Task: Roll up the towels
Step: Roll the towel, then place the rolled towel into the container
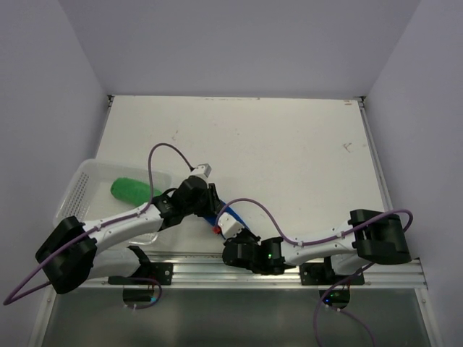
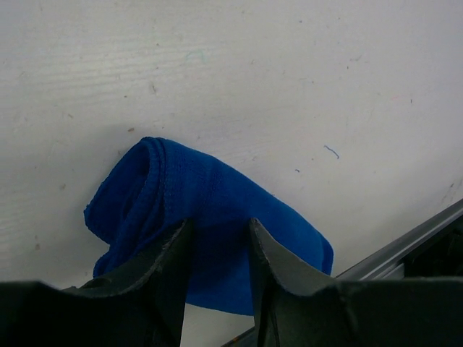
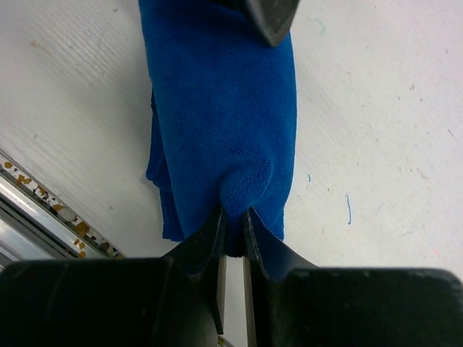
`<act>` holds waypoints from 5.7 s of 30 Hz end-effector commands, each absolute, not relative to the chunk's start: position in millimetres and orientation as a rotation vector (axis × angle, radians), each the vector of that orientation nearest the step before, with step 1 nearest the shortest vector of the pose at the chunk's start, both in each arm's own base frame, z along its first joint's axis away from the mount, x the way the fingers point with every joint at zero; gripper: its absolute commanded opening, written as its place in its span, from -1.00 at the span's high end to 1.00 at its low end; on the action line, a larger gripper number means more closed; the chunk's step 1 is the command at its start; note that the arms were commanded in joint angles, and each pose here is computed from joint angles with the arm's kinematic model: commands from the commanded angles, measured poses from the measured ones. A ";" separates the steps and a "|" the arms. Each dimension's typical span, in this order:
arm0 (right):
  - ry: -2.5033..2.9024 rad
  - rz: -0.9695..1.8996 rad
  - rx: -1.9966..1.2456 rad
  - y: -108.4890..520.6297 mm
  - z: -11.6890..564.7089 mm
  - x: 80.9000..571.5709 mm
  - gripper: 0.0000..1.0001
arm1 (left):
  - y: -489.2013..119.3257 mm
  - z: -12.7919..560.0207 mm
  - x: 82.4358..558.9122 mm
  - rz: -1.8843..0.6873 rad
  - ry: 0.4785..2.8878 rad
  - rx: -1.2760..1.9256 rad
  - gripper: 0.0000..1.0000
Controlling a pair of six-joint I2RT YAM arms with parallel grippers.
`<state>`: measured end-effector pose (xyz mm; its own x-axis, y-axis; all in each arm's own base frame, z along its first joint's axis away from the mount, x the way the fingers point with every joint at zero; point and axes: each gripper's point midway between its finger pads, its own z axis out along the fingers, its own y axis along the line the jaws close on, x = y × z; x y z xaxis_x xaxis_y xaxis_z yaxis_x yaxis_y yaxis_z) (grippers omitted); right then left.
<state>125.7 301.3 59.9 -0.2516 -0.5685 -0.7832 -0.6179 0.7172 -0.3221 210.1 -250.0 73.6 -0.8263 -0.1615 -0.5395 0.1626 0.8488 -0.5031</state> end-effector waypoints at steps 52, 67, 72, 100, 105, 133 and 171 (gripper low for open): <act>2.219 0.659 -0.554 311.1 48.8 150.6 0.73 | -221.6 79.6 200.7 -0.618 2.466 -0.202 -0.77; 1.930 0.298 -0.486 332.0 72.4 157.2 1.00 | -228.9 91.9 191.7 -0.571 2.621 -0.354 -0.99; 1.885 0.271 -0.502 343.8 72.2 151.0 1.00 | -227.7 88.2 187.5 -0.568 2.643 -0.412 -0.99; 1.836 0.175 -0.455 370.7 68.0 143.2 1.00 | -226.8 38.0 164.3 -0.462 2.741 -0.472 -0.99; 1.820 0.205 -0.456 373.9 73.0 141.1 1.00 | -230.9 26.5 162.3 -0.455 2.770 -0.466 -0.98; 1.783 0.279 -0.474 324.1 106.5 105.6 -0.52 | -214.2 15.6 162.4 -0.326 2.777 -0.383 0.41; 1.901 0.320 -0.326 248.2 115.5 124.1 -0.63 | 17.5 165.6 217.6 0.119 2.212 -0.853 0.35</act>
<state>121.3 253.6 107.0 -0.3369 -0.1093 -0.9352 -0.3940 0.9184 0.0346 211.5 7.3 164.6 -0.5210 -0.5332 -0.6666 -0.6179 0.7744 -0.1365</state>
